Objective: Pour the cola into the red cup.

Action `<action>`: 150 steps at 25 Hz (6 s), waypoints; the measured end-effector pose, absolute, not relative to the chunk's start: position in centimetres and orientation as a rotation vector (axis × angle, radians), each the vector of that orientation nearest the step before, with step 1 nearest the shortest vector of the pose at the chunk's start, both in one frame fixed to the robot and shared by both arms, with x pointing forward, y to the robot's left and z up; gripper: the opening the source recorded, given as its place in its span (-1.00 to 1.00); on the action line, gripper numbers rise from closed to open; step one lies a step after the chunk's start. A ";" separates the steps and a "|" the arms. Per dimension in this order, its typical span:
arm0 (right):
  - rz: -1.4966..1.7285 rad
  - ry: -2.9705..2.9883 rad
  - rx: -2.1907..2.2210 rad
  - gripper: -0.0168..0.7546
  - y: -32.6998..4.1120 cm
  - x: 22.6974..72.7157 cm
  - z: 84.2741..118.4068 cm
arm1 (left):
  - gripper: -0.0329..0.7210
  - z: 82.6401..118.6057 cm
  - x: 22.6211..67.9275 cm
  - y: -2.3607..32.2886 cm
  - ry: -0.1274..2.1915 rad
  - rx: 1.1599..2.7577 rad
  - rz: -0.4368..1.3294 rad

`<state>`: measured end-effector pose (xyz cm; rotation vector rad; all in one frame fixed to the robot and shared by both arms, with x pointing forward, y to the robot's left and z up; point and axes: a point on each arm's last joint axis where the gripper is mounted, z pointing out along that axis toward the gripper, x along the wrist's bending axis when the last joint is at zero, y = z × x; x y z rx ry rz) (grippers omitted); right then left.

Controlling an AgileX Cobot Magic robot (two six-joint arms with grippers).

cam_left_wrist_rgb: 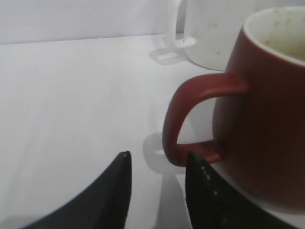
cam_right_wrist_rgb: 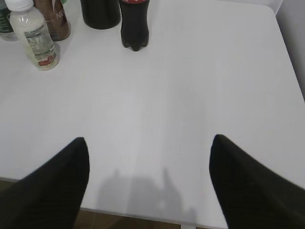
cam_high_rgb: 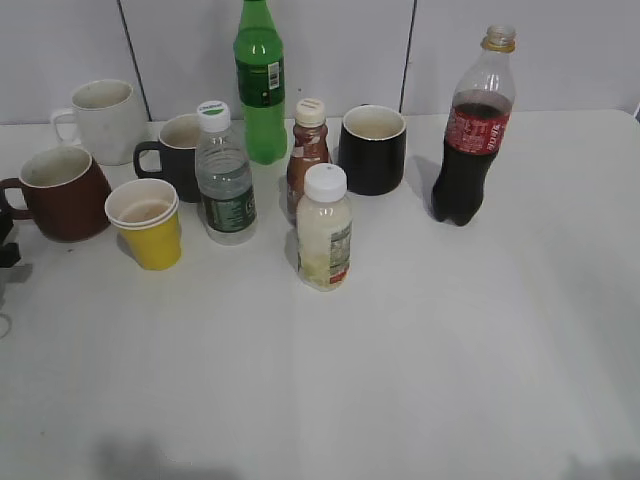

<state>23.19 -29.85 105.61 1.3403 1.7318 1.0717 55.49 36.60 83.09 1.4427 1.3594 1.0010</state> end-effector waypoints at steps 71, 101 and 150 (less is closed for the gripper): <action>1.373 1.555 1.249 0.77 -21.0 62.7 89.5 | -0.77 103.8 48.9 25.1 0.826 1.607 0.966; 0.807 2.009 -0.014 0.27 -10.4 55.6 102.8 | -0.77 100.3 49.2 16.5 0.809 1.802 0.654; 0.547 1.604 -0.578 0.27 -9.0 55.5 105.4 | -0.77 101.9 49.4 15.4 0.759 1.693 0.639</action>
